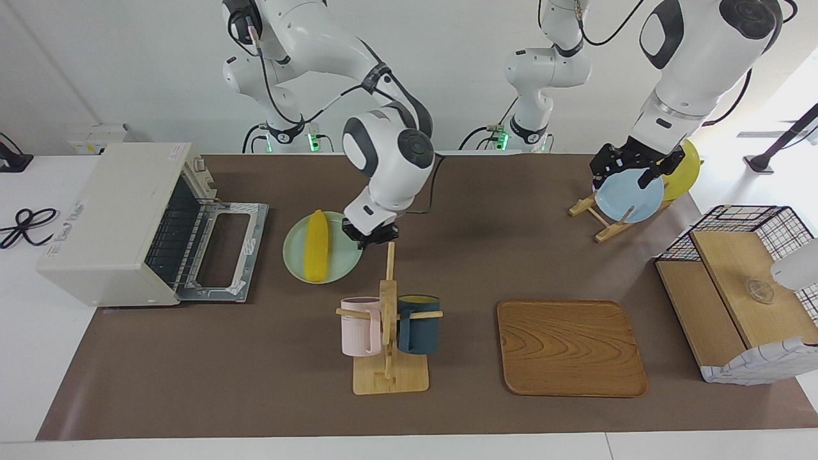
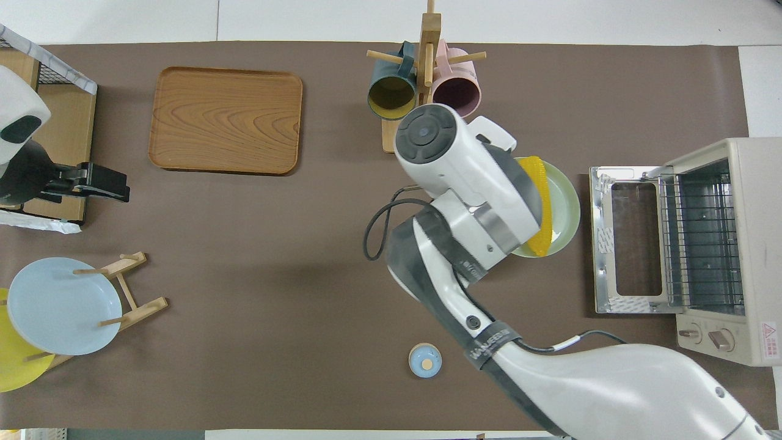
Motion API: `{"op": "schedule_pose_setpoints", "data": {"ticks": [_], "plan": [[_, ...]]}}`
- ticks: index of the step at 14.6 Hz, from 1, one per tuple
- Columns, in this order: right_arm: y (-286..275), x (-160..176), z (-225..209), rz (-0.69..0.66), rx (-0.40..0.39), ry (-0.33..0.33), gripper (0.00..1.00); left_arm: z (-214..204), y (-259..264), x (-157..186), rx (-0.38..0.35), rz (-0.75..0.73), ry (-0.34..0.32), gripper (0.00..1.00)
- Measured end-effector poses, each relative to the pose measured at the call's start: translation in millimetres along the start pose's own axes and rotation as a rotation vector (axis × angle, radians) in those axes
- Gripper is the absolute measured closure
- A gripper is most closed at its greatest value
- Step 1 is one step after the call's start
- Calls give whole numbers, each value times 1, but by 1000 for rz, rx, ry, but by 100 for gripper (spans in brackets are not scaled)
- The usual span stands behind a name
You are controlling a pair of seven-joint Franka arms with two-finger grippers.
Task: Put corn in oven
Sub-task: 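Carry the corn with the right gripper into the open oven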
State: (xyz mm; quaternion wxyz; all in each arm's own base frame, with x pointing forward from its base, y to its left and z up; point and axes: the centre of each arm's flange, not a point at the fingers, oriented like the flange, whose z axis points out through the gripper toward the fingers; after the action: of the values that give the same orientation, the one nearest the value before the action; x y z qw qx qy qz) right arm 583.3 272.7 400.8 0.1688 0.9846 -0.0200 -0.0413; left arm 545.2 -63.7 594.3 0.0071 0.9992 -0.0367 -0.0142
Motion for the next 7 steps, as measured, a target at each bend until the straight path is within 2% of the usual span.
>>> {"op": "schedule_pose_setpoints", "data": {"ticks": [4,7], "plan": [[132,14,31,66,12,-83,97,-1,0,0,0,0,1,0],[196,10,59,84,23,-140,97,-1,0,0,0,-1,1,0]]}}
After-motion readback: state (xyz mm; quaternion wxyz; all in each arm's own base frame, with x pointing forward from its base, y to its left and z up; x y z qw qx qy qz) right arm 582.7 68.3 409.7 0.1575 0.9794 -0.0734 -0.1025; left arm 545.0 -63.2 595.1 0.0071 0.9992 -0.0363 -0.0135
